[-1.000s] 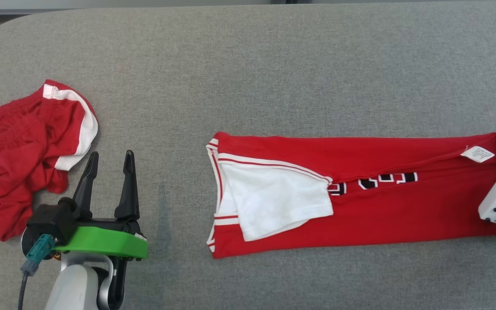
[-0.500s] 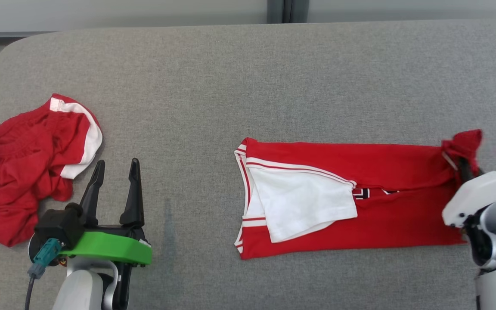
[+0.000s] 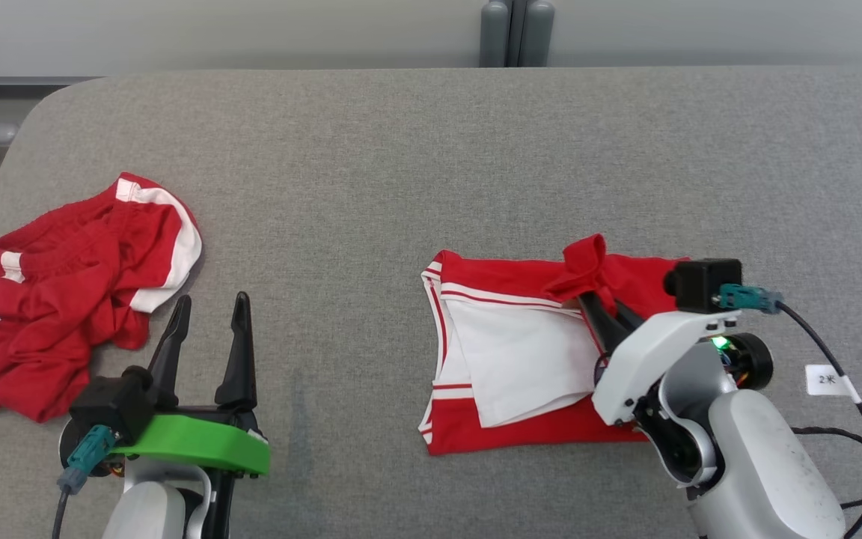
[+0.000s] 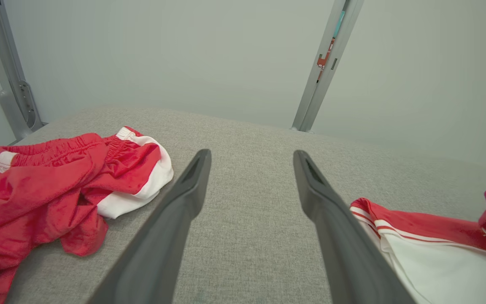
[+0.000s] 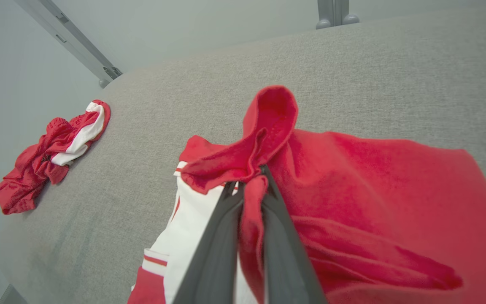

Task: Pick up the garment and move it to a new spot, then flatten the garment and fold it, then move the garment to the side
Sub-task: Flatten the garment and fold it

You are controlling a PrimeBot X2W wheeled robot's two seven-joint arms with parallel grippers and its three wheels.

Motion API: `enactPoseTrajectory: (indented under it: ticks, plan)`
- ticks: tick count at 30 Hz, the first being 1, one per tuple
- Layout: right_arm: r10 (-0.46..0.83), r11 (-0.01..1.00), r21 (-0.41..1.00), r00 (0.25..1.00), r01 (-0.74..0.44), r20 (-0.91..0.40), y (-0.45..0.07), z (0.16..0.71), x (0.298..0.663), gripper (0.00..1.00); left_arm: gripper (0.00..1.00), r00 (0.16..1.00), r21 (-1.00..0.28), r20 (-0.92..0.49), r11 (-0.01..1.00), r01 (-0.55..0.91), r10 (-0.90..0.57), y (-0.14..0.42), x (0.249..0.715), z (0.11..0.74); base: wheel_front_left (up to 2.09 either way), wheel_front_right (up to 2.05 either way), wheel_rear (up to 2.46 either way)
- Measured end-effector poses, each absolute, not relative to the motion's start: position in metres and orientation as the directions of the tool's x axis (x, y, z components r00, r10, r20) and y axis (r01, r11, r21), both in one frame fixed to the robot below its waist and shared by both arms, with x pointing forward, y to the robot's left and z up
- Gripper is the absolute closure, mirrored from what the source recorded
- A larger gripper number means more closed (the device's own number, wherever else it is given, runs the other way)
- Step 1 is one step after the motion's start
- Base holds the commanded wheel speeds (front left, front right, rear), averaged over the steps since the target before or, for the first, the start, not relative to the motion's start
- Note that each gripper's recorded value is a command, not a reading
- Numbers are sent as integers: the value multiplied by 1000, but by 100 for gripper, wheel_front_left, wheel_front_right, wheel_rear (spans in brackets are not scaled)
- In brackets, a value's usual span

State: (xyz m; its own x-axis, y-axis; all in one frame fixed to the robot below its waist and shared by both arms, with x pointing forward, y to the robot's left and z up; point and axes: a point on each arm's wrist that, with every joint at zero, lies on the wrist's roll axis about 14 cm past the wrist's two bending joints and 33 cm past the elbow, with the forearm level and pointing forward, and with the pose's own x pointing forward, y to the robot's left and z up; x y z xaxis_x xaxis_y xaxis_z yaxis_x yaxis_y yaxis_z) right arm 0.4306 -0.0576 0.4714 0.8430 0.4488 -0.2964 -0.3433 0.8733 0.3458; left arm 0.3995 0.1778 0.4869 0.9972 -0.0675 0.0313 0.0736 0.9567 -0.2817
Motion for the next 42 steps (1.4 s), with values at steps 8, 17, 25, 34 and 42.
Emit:
enactPoseTrajectory:
  ticks: [8,17,25,34,42]
  plan:
    - [563,821,313,769,-478,-303,-7,472,440,100,0,998,-290,20,955,66,-63,177,395,484,0,0,0]
    - [624,780,350,690,-519,-368,22,446,437,100,0,999,-293,8,955,44,-43,182,391,480,0,0,0]
    - [670,733,428,672,-529,-315,41,454,438,0,0,1000,-294,3,955,28,-29,187,390,479,0,0,0]
    - [635,685,452,772,-571,14,32,547,466,0,0,999,-297,19,954,42,-38,183,394,483,0,0,0]
    - [350,929,167,931,-331,-102,-100,509,478,0,0,998,-295,36,954,56,-48,180,397,488,0,0,0]
